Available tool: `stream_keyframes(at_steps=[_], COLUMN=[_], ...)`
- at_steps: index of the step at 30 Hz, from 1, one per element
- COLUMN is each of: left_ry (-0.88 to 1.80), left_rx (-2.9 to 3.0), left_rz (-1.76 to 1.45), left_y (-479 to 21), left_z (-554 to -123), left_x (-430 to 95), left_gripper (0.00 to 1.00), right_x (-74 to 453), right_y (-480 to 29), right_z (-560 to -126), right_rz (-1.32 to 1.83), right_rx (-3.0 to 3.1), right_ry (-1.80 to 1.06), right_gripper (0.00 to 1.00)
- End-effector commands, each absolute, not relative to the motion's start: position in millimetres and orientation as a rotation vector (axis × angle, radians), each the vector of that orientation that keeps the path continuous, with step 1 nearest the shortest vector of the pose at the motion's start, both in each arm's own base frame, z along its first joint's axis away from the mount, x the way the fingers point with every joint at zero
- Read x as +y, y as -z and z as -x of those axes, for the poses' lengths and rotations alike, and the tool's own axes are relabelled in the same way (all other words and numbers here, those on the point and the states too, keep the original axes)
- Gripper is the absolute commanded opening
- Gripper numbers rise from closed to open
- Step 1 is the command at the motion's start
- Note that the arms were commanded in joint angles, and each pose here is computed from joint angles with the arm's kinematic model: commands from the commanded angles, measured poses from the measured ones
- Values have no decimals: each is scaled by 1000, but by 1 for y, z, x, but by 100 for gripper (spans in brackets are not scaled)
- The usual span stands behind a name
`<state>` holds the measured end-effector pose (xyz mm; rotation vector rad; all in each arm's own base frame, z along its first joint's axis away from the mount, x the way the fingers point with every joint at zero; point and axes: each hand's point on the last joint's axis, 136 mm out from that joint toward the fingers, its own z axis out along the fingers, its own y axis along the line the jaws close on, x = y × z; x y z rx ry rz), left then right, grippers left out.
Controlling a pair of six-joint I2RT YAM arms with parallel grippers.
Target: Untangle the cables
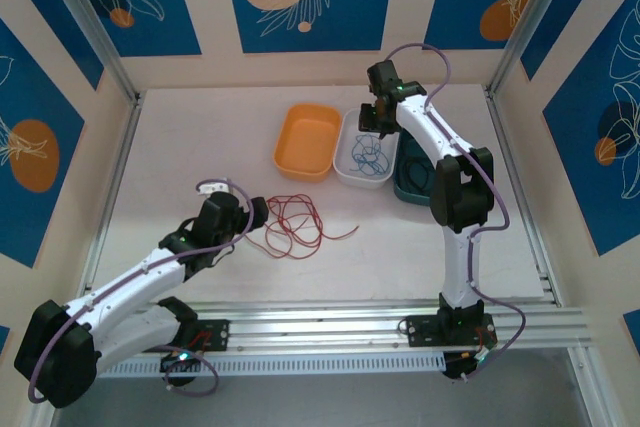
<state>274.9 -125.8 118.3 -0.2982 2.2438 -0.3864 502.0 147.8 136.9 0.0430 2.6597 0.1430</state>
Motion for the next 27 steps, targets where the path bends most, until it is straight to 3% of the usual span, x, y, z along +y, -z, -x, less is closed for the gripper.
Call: stream_keyframes(at_steps=[1,4,11,19,27], left_ry=[391,391,391,310,216], left_rx=[2242,2242,2261,2377,2573], left_rz=[336,348,354,363,373], left_y=[-116,-116,-113,-102,-73], left_z=[-275,-276,-274,-267,-262], left_x=[-123,-122,-122,-117,-112], left_gripper=[100,100,100,100,96], right_x=[147,150,166,212,252], right_y=[-168,-184,-215,-212,-168], right_z=[-497,-490,-458,-386,-314], right_rz=[-30,-8,38,117,146], right_rx=[2614,2574,2507,2544,2705], right_ry=[-149,-185,-258,-373,-416], right_gripper=[45,56,99,99,99])
